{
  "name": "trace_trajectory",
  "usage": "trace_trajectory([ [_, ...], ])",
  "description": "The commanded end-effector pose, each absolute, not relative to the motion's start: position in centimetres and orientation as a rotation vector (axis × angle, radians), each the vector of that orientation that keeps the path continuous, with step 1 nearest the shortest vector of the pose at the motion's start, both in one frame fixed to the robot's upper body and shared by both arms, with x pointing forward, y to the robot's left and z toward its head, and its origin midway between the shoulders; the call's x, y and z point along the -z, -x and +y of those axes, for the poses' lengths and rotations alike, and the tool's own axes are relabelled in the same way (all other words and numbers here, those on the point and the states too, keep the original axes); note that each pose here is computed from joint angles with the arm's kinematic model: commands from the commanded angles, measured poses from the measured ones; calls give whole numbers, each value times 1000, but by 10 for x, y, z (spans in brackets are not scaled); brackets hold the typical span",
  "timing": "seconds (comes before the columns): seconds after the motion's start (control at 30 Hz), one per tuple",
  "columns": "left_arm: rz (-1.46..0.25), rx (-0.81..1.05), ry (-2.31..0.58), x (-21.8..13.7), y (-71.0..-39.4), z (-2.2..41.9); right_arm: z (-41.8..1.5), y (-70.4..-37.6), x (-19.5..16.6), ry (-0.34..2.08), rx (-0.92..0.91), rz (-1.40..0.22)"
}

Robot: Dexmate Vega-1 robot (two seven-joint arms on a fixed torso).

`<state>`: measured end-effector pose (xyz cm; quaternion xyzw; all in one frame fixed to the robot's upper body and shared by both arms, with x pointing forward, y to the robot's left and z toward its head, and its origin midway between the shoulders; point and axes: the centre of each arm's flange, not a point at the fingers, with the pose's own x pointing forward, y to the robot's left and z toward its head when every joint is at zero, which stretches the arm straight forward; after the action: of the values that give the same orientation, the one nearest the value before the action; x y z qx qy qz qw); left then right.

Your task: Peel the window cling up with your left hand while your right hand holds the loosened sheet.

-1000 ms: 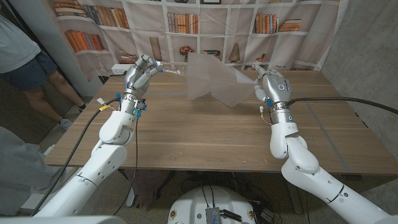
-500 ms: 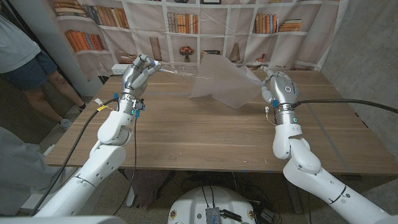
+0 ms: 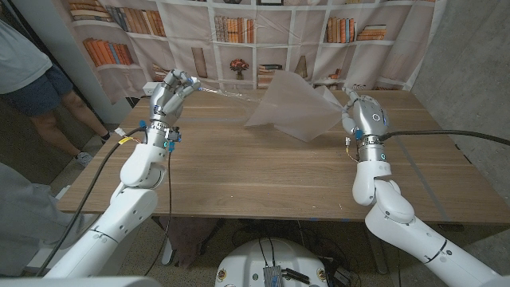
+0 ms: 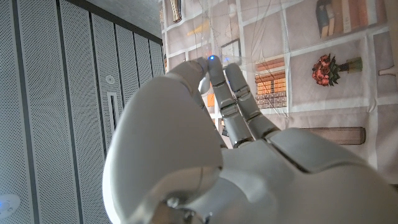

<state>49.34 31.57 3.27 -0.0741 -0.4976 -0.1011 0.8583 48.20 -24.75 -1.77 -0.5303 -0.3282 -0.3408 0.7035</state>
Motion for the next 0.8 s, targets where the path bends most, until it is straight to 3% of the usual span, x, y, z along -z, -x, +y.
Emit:
trace_trajectory([
  [0.03,-1073,181,144,-35,-484,326,-260,-486,23,1141,778,-688],
  [0.8,-1093,166,135,-34,-470,335,-286,-504,43,1079,800,-556],
])
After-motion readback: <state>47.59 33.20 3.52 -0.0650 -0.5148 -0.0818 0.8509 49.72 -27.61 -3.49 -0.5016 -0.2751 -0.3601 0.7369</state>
